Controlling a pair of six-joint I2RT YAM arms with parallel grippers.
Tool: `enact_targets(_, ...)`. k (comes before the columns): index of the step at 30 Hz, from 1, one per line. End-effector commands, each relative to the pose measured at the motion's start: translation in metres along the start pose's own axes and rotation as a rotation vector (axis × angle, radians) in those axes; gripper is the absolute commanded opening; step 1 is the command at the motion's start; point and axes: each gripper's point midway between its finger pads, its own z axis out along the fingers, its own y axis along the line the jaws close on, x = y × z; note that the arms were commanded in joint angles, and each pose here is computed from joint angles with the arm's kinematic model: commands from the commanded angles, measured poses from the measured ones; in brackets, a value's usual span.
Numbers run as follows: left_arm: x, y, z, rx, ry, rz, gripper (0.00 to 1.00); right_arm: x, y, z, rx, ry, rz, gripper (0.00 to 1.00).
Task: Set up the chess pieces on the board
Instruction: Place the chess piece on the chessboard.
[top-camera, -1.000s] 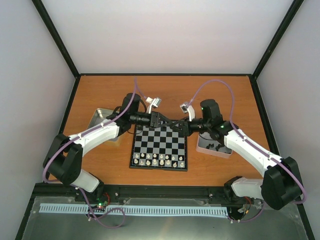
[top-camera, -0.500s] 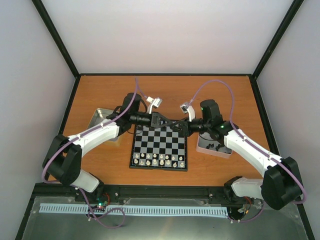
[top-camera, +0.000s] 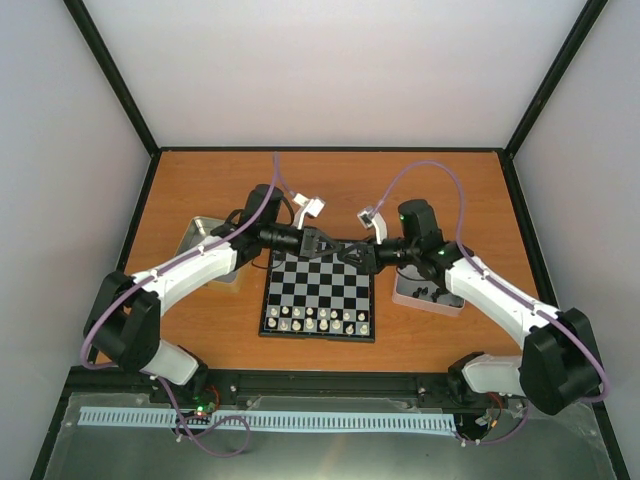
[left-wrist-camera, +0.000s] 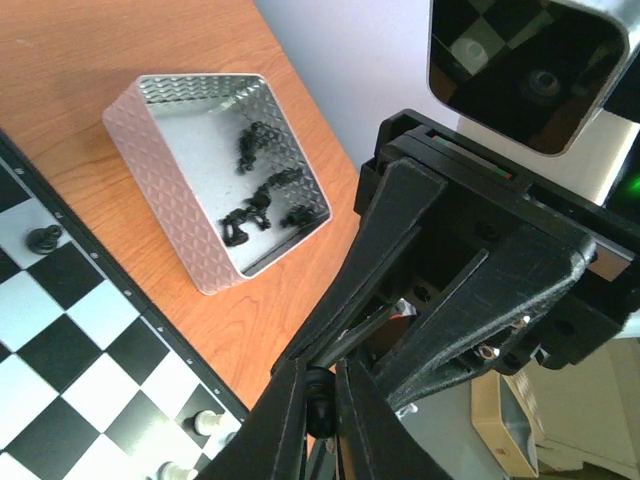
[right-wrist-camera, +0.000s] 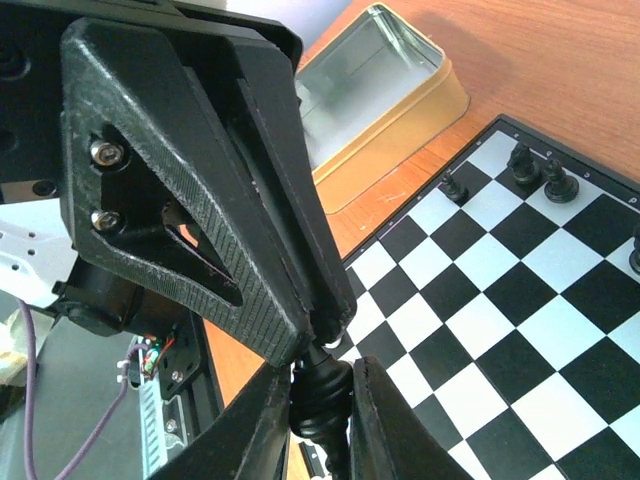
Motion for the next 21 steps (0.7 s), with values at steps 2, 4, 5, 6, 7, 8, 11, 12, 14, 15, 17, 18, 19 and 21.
enact_targets(2, -0.025, 0.050, -0.009, -0.226, -0.101, -0.009, 0.01, 0.005, -0.002, 0.011, -0.037, 0.027, 0.047, 0.19)
enact_targets(4, -0.023, 0.063, -0.007, -0.264, -0.098, -0.030, 0.01, 0.004, -0.010, 0.017, -0.025, 0.025, 0.070, 0.19)
enact_targets(5, -0.021, 0.069, -0.005, -0.279, -0.093, -0.041, 0.01, 0.003, -0.013, 0.020, -0.024, 0.019, 0.076, 0.19)
enact_targets(6, -0.018, 0.075, -0.004, -0.290, -0.085, -0.053, 0.01, 0.003, -0.018, 0.024, -0.021, 0.019, 0.088, 0.19)
enact_targets(7, -0.015, 0.080, -0.002, -0.299, -0.076, -0.066, 0.01, 0.003, -0.019, 0.026, -0.026, 0.016, 0.093, 0.19)
enact_targets(8, -0.012, 0.085, 0.000, -0.305, -0.066, -0.079, 0.01, 0.004, -0.022, 0.031, -0.029, 0.021, 0.105, 0.20)
enact_targets(11, -0.003, 0.099, 0.006, -0.324, -0.042, -0.107, 0.01, 0.009, -0.032, 0.041, -0.031, 0.034, 0.141, 0.22)
enact_targets(12, 0.000, 0.103, 0.007, -0.333, -0.036, -0.117, 0.01, 0.011, -0.035, 0.044, -0.030, 0.037, 0.153, 0.22)
enact_targets(14, 0.002, 0.109, 0.007, -0.351, -0.030, -0.123, 0.01, 0.014, -0.041, 0.049, -0.018, 0.046, 0.173, 0.22)
enact_targets(15, 0.002, 0.111, 0.007, -0.359, -0.030, -0.122, 0.01, 0.016, -0.045, 0.051, -0.008, 0.051, 0.184, 0.22)
enact_targets(17, 0.002, 0.113, 0.004, -0.383, -0.034, -0.115, 0.01, 0.020, -0.051, 0.053, 0.012, 0.058, 0.202, 0.22)
enact_targets(18, 0.001, 0.113, 0.002, -0.398, -0.038, -0.111, 0.01, 0.021, -0.054, 0.053, 0.026, 0.057, 0.209, 0.22)
enact_targets(19, 0.001, 0.114, -0.001, -0.417, -0.041, -0.106, 0.01, 0.022, -0.057, 0.053, 0.046, 0.056, 0.216, 0.22)
enact_targets(21, 0.006, 0.121, -0.007, -0.474, -0.034, -0.111, 0.01, 0.025, -0.066, 0.053, 0.091, 0.057, 0.231, 0.22)
